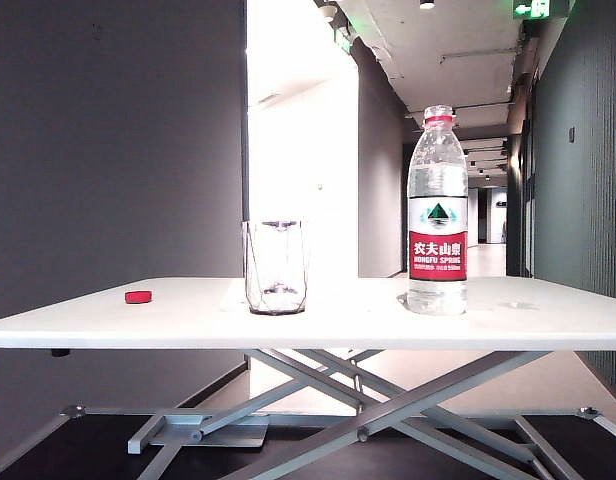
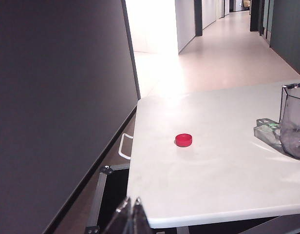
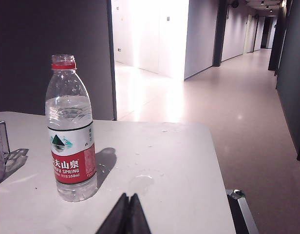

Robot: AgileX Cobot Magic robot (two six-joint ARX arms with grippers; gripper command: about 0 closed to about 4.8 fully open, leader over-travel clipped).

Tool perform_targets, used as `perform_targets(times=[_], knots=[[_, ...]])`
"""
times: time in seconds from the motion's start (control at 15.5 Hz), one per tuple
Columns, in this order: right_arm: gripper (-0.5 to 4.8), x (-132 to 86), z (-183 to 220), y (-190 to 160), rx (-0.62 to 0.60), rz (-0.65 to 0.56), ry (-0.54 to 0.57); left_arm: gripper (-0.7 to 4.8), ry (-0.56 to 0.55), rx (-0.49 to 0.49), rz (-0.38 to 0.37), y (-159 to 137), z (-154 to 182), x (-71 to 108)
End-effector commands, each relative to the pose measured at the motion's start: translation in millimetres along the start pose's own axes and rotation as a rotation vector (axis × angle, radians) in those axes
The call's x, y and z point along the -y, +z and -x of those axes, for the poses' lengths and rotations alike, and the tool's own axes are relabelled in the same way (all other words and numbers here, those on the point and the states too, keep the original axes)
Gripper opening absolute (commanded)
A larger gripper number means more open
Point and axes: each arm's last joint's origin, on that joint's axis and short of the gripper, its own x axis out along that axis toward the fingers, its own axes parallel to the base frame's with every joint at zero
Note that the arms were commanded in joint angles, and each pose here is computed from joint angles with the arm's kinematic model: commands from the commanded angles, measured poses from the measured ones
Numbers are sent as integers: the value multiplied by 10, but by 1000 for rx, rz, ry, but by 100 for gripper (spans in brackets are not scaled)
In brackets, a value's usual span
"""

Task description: Pick up the mineral water bottle on the table and pour water into the mug until it's half full.

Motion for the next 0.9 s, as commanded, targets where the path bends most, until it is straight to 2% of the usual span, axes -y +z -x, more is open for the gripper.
perform_targets(times=[0.06,0.19,0.26,0.32,0.45,0.52,0.58,0.64,0.71,0.9], knots=[[-5,-4,1,12,14,-4,8,-5,1,20,-1,24,1,-2],[-5,-33,3,12,14,-9,109,-5,-4,21,9,25,1,-1],[-5,-58,6,11,13,-9,192,-5,-16,23,44,25,1,3],[-4,-104,16,13,15,-9,330,-5,-55,24,102,25,1,14],[3,-144,21,1,4,-15,402,-5,-151,30,113,28,4,42],[29,-158,20,-11,-4,0,413,-5,-228,36,112,31,8,64],[104,-170,20,-26,-7,37,420,-5,-319,42,111,32,15,89],[293,-177,14,-39,-16,63,376,-5,-448,50,110,34,29,123],[377,-179,9,-36,-15,63,338,-5,-499,52,110,34,36,137],[415,-187,-37,-32,-20,51,303,-5,-538,19,120,1,42,150]])
